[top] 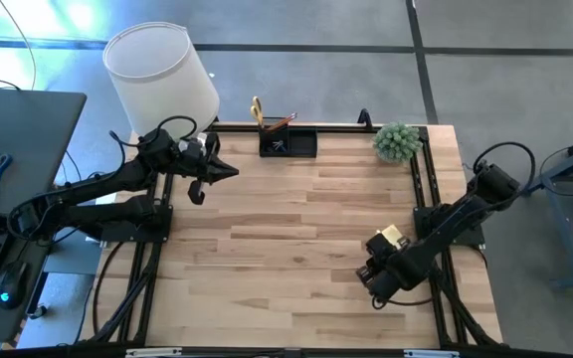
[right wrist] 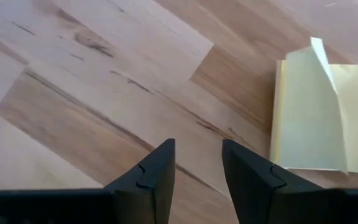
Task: Pick and place office supplies into organizer
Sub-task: Put the yellow sticky notes into the black desk organizer
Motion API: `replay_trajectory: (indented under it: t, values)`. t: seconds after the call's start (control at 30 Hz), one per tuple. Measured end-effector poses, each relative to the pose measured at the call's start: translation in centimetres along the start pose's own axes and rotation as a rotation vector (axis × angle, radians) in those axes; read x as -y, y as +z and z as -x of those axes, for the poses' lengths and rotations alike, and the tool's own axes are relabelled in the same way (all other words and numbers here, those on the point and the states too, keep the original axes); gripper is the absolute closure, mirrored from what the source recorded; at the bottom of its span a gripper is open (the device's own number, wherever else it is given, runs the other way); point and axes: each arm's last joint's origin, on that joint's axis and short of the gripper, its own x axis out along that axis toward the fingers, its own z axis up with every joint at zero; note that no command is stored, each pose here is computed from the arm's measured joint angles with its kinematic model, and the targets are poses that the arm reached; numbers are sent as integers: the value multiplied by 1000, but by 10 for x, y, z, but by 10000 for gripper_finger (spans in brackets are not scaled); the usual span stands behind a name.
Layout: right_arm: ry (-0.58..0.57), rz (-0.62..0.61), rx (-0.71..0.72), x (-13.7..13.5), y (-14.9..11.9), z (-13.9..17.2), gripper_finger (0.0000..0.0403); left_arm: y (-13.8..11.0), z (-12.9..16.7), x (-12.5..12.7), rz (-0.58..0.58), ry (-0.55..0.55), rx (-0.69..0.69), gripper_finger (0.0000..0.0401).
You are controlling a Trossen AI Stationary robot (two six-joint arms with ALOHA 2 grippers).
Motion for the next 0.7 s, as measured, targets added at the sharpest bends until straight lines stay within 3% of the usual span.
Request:
replay_trajectory:
  t: [0.27,0.4,0.6,0.7]
  values:
    - [-133,-48,-42,12,0,1,277,0,0,0,-10,12,1,400]
    - [-133,-41,-35,13,-1,1,277,0,0,0,-9,12,0,400]
    - [-255,-135,-15,24,0,4,277,-2,0,0,7,13,-15,400]
    - [-261,-143,-9,26,-4,5,277,-3,0,-1,21,15,-30,400]
